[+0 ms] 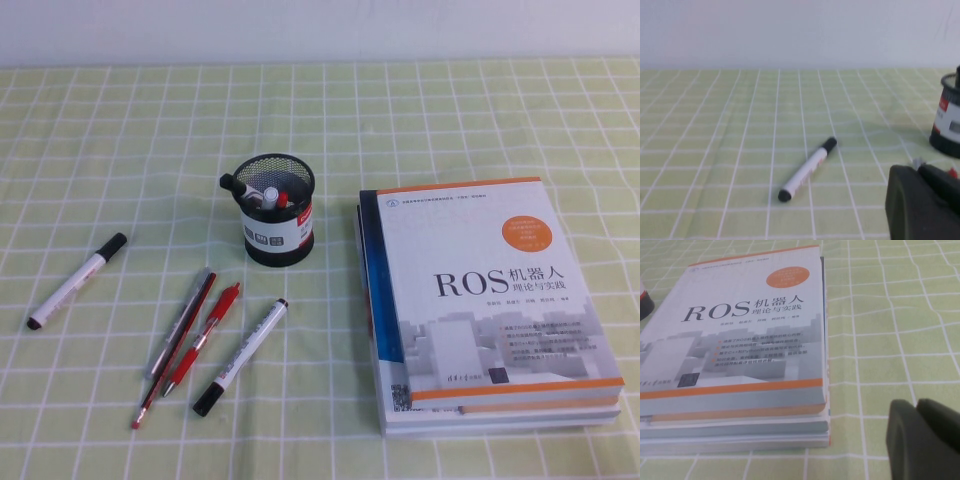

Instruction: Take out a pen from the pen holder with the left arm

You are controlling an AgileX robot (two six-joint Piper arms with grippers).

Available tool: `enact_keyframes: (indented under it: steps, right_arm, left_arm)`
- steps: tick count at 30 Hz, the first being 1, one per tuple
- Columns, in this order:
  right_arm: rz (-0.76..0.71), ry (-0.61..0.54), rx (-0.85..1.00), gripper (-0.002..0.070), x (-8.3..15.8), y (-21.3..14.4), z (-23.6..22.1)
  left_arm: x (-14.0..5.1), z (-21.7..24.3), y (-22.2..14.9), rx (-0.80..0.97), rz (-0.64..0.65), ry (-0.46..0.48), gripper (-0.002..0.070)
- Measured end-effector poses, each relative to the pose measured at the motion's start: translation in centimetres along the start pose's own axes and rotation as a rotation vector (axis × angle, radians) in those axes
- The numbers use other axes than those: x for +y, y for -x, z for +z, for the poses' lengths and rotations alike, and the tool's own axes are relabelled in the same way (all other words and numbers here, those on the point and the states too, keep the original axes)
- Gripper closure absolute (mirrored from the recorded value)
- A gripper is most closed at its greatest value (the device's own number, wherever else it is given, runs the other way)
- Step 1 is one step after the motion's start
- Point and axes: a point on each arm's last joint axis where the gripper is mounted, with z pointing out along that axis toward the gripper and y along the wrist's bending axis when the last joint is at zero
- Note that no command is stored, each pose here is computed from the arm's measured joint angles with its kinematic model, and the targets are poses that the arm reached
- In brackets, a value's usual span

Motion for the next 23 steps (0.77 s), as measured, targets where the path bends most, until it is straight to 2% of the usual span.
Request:
enact_keyframes:
  steps: [15,23]
  right_arm:
    - [0.000,0.000,0.000,0.0689,0.0,0.0,0.0]
    - [0.000,0.000,0.000,0.0688,0.0,0.0,0.0]
  left_arm:
    - [-0.1,0.0,-2.2,0.176,0.002,-0.008,0.0675]
    - [-0.1,0.0,-2.3,0.185,0.002,-0.008,0.0675]
